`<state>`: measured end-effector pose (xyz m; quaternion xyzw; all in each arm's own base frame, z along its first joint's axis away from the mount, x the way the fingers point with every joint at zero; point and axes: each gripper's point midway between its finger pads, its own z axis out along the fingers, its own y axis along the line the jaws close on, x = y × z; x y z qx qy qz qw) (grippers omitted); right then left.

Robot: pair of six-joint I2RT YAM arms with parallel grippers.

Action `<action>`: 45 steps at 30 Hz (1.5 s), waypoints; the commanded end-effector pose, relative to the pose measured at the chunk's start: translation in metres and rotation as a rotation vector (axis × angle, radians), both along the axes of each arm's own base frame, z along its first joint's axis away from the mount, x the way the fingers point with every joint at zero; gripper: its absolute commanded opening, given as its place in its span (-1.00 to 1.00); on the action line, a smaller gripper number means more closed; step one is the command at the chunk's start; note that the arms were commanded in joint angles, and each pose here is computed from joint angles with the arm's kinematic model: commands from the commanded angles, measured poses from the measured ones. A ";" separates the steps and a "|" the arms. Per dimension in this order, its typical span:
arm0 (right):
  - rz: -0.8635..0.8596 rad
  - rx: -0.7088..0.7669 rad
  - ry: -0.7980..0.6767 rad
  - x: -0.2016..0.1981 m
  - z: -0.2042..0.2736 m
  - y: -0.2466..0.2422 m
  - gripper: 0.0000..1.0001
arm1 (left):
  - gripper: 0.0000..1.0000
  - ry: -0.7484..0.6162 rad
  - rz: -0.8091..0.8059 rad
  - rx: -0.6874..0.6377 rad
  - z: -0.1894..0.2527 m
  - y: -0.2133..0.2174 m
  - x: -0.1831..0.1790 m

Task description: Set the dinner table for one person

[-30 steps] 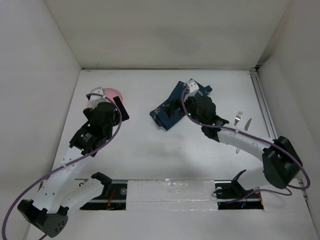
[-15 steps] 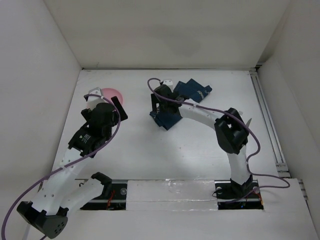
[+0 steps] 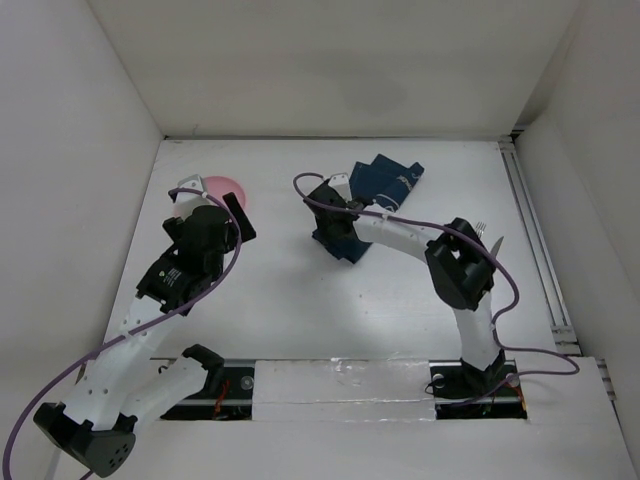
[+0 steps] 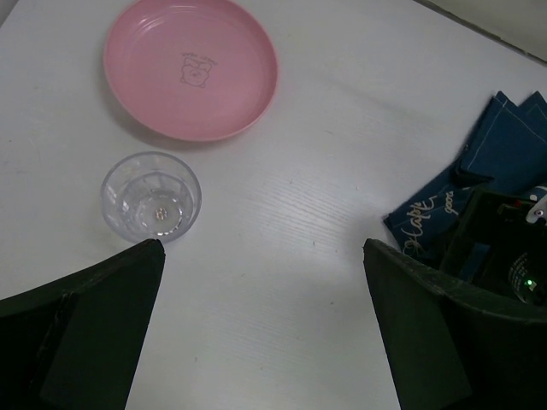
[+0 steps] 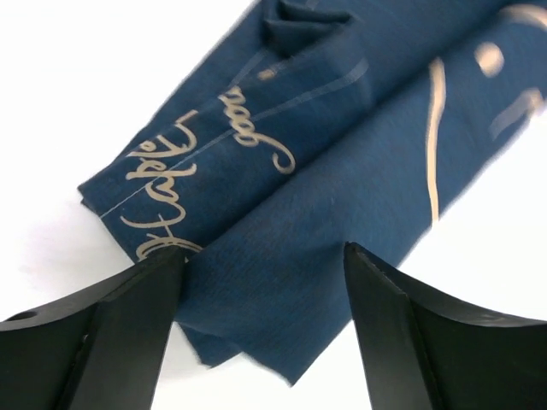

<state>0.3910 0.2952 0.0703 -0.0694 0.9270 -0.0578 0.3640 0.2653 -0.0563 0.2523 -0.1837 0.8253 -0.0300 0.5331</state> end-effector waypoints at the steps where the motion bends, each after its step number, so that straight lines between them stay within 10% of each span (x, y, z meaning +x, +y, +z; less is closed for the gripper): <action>1: -0.059 -0.029 -0.063 -0.011 0.032 -0.023 0.59 | 1.00 -0.024 -0.006 -0.009 0.006 0.000 0.000; 13: -0.245 0.030 -0.039 -0.051 0.017 -0.120 0.59 | 1.00 -0.030 -0.014 -0.017 0.008 -0.002 0.001; 24: -0.553 0.441 -0.215 -0.076 0.054 -0.213 0.78 | 1.00 -0.027 -0.030 -0.026 0.006 -0.004 -0.001; 33: -0.602 0.296 -0.280 -0.061 0.078 -0.237 0.82 | 1.00 -0.029 -0.022 -0.022 0.006 -0.003 -0.001; 45: -0.097 0.427 -0.361 -0.042 0.115 -0.138 0.66 | 1.00 -0.021 -0.022 -0.018 0.004 -0.003 0.000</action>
